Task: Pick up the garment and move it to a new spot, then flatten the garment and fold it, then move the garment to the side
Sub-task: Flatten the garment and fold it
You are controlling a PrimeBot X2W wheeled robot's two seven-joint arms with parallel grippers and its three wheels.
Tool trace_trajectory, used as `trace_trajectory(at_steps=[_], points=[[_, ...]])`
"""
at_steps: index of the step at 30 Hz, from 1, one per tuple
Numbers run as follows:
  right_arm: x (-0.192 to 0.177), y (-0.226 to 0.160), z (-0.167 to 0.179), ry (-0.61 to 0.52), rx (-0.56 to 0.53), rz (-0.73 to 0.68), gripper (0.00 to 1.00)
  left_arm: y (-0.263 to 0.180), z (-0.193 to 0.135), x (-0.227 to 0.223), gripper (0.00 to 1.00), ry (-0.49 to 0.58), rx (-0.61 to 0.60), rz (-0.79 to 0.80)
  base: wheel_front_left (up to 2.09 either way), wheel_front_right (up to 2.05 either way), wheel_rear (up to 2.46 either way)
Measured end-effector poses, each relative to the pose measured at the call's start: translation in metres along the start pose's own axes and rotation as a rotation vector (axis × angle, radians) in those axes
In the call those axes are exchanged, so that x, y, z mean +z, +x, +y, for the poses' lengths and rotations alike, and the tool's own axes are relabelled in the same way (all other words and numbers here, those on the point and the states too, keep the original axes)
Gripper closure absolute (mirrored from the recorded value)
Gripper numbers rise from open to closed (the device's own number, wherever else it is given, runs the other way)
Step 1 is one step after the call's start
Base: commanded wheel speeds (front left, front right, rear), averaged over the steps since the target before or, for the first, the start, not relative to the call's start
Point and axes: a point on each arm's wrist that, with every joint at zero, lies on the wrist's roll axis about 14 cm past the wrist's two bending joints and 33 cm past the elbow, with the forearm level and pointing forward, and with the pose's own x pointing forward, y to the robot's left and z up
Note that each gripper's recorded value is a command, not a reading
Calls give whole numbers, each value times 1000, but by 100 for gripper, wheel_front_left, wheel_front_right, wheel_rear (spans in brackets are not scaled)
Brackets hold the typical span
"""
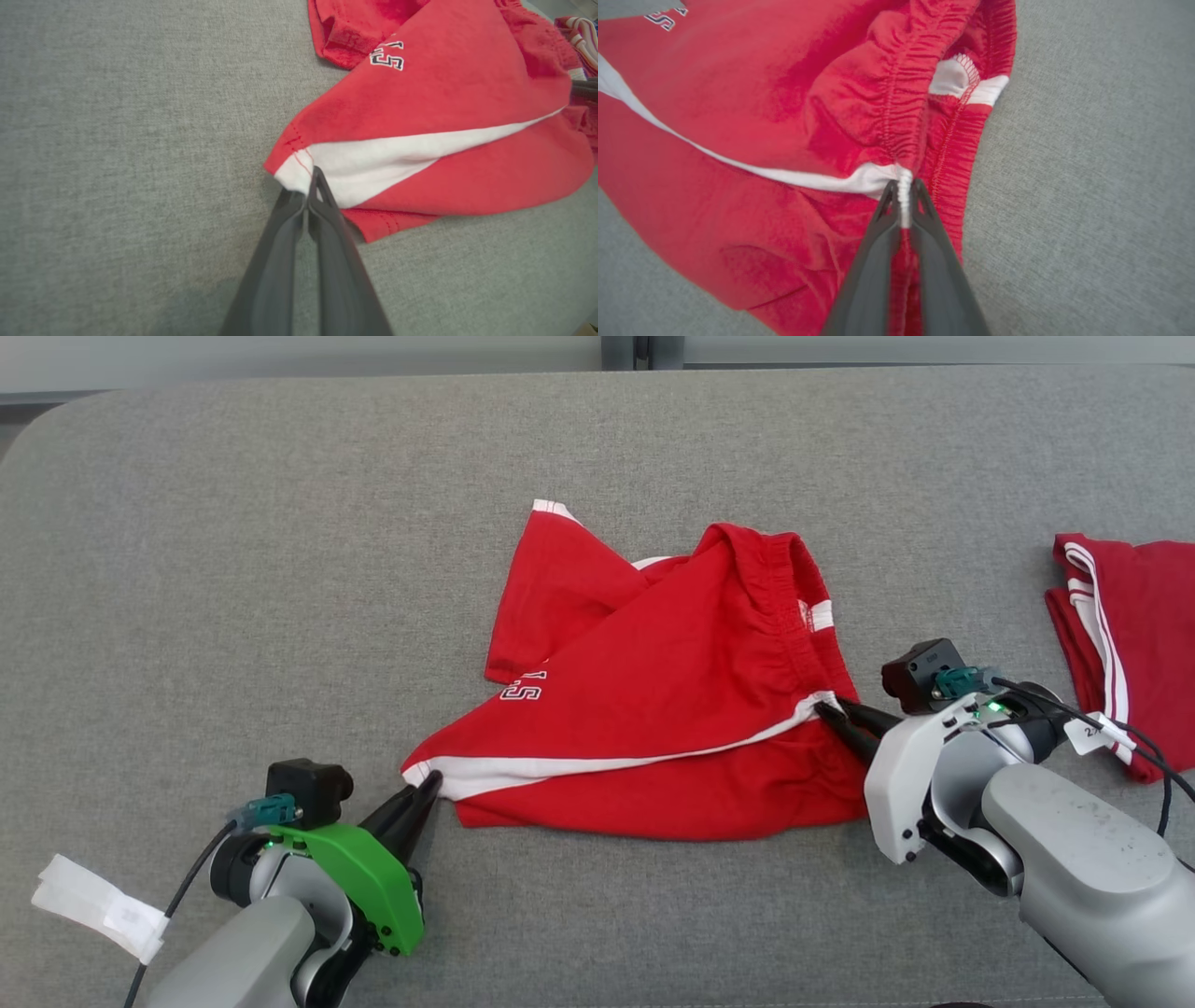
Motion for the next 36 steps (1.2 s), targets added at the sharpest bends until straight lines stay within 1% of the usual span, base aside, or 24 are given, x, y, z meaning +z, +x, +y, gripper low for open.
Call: trace_trajectory(at_steps=[6,9,13,18,19,25,27,31,33,36], points=[[4,-5,0,12,-1,-10,100,-3,-2,-1,100,1,-8,1,0,0,0],[15,-12,-6,17,-16,-53,100,-7,-2,7,100,1,-12,-25,0,0,0],[25,-31,-18,18,-47,-96,100,-12,-8,23,100,8,-40,-76,0,0,0],[30,-57,-23,12,-72,-132,100,-24,-17,34,100,0,-71,-123,0,0,0],[30,-57,-23,12,-72,-132,100,-24,-17,34,100,0,-71,-123,0,0,0],[29,-88,-28,39,-128,-185,100,-37,-38,42,100,-29,-109,-167,0,0,0],[22,-96,-25,57,-139,-181,100,-42,-48,42,100,-49,-122,-171,0,0,0],[-7,-104,-13,136,-148,-134,100,-50,-64,29,100,-90,-143,-141,0,0,0],[-21,-104,-9,177,-157,-113,100,-51,-68,21,100,-124,-141,-119,0,0,0],[-39,-103,-5,193,-173,-65,100,-49,-66,8,100,-142,-127,-81,0,0,0]])
